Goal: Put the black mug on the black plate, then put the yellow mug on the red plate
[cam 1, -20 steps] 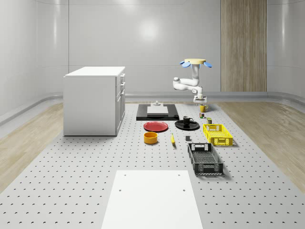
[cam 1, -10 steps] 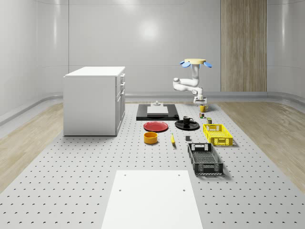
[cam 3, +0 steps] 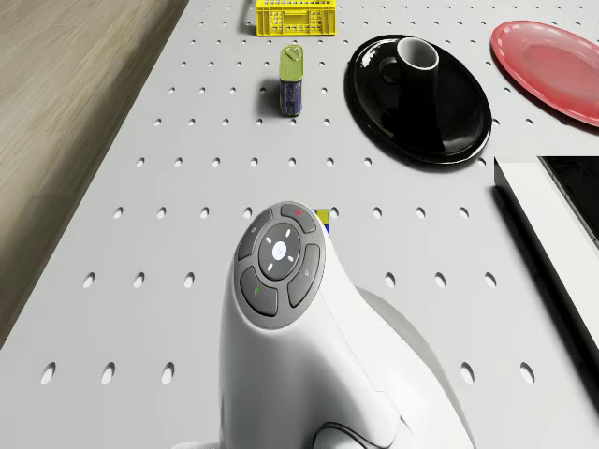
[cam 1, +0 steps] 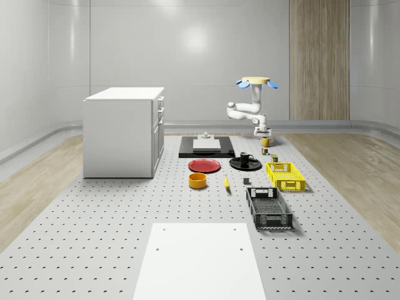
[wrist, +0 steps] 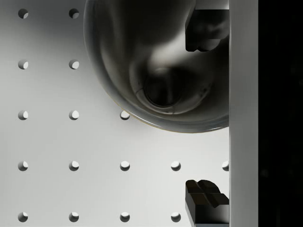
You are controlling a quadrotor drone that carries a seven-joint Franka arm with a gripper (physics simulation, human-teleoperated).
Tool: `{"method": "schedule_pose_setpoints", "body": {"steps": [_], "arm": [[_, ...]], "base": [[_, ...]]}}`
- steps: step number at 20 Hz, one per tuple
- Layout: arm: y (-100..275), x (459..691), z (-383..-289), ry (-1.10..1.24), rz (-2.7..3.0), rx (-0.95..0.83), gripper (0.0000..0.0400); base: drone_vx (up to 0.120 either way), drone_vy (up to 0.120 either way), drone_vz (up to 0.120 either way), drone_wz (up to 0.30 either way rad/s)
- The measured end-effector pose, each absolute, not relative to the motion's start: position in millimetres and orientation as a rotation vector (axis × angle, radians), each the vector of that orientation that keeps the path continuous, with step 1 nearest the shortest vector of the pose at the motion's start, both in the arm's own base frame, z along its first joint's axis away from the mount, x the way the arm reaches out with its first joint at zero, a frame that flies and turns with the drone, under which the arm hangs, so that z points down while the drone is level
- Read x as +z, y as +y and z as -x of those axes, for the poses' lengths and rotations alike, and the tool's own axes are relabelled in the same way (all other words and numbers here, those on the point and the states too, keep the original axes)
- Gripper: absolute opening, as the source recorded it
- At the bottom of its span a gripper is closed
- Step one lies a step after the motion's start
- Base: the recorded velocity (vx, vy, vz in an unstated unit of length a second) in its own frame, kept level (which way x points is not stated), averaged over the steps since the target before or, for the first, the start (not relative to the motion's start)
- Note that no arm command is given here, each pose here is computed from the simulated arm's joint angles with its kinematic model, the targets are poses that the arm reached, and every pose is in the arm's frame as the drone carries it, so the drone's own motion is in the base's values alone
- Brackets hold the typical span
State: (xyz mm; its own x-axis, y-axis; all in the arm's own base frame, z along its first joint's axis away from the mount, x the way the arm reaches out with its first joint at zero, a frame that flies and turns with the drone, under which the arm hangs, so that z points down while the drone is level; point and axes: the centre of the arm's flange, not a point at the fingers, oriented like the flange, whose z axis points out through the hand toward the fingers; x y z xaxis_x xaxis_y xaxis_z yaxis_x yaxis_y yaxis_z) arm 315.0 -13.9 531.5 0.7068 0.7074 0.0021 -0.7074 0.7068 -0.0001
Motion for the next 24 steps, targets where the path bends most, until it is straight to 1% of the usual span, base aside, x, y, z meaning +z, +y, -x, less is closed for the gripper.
{"method": "schedule_pose_setpoints", "body": {"steps": [12, 24], "arm": [[-12.3, 531.6, -316.4, -0.002, -0.001, 0.786, 0.0400], [-12.0, 531.6, -312.3, -0.002, -0.001, 0.786, 0.0400]], "base": [[0.000, 0.000, 0.000, 0.000], [0.000, 0.000, 0.000, 0.000]]}}
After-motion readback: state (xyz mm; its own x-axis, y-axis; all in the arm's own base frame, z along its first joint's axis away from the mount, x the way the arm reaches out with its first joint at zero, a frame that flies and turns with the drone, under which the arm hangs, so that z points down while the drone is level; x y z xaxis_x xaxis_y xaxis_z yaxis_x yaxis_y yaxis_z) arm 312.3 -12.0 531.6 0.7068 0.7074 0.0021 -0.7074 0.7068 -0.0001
